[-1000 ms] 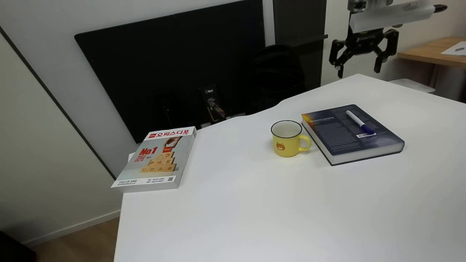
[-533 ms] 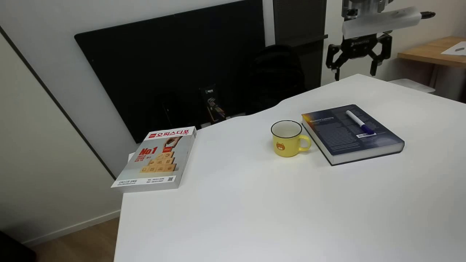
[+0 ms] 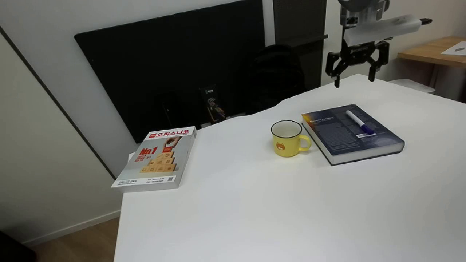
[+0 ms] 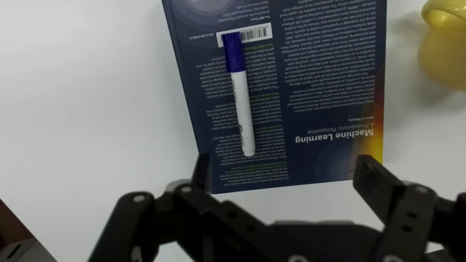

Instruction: Put the marker inside the mug cup

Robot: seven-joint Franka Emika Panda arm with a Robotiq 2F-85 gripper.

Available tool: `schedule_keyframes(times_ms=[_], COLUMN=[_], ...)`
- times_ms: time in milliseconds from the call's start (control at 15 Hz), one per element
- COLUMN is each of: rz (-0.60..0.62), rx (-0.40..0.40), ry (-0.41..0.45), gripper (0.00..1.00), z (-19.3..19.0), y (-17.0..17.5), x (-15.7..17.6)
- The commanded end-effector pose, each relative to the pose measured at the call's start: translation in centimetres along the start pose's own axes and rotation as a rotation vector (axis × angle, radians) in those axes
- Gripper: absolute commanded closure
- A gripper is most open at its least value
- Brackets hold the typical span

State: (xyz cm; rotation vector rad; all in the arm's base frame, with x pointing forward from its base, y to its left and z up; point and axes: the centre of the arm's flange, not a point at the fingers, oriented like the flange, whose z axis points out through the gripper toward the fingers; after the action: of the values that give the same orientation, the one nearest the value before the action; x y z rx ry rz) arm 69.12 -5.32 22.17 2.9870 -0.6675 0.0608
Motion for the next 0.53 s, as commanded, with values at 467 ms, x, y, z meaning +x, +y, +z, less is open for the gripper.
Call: schedule_keyframes(times_ms=[467], rz=[0.007], rx=[0.042], ry=[-0.01], gripper=[0.0], z=[6.7], y=[0.0], x=[5.5])
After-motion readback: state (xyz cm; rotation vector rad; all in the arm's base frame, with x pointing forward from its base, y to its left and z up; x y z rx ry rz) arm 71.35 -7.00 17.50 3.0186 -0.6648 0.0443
